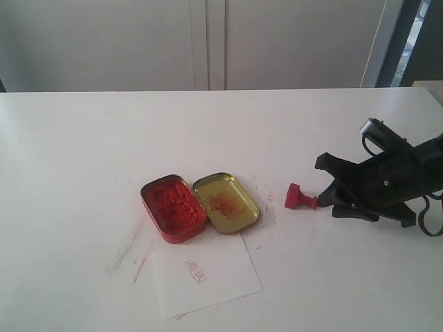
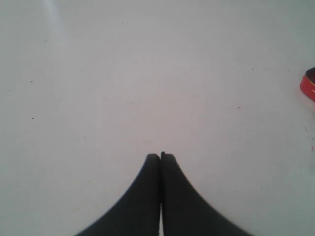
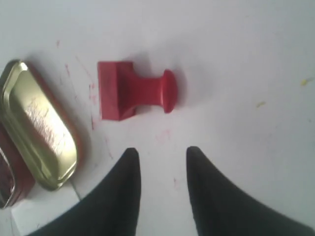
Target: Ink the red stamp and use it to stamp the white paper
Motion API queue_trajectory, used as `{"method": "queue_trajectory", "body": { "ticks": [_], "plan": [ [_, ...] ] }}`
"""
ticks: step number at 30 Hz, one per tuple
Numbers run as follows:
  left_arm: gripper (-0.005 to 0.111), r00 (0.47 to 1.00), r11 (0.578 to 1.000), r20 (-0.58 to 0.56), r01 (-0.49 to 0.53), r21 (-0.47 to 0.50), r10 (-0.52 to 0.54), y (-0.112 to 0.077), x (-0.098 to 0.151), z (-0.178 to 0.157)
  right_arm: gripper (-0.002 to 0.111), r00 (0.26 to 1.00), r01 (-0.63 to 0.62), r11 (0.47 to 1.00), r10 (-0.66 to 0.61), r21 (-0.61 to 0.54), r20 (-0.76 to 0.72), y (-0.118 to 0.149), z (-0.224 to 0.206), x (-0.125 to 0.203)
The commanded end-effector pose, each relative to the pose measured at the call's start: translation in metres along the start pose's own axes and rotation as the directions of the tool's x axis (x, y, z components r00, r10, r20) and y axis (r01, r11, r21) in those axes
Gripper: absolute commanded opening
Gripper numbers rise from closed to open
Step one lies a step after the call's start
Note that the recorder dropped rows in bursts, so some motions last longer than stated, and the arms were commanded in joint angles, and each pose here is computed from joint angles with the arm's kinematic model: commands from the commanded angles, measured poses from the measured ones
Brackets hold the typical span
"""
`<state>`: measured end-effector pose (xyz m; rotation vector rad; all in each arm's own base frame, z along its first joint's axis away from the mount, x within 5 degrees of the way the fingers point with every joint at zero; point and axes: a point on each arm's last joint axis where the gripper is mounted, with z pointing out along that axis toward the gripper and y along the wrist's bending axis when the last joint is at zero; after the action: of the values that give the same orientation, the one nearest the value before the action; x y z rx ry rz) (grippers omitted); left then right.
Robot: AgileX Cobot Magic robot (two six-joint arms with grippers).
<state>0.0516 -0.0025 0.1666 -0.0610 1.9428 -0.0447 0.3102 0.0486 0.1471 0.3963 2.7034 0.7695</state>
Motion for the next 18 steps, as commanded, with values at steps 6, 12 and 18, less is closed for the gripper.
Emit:
{"method": "queue_trajectory", "body": {
  "ticks": [6, 12, 18],
  "plan": [
    [0.000, 1.000, 1.000, -0.002, 0.007, 0.005, -0.007, 0.000, 0.001, 0.000, 0.024, 0.989, 0.091, 0.993, -0.099, -0.074, -0.113, 0.013, -0.025, 0.022],
    [0.000, 1.000, 1.000, -0.002, 0.007, 0.005, -0.007, 0.000, 0.001, 0.000, 0.000, 0.981, 0.157, 0.986, -0.163, -0.061, -0.103, 0.015, -0.044, 0.037],
    [0.000, 1.000, 1.000, -0.002, 0.007, 0.005, -0.007, 0.000, 0.001, 0.000, 0.000, 0.967, 0.237, 0.971, -0.237, -0.017, -0.088, 0.014, -0.062, 0.051]
  ]
}}
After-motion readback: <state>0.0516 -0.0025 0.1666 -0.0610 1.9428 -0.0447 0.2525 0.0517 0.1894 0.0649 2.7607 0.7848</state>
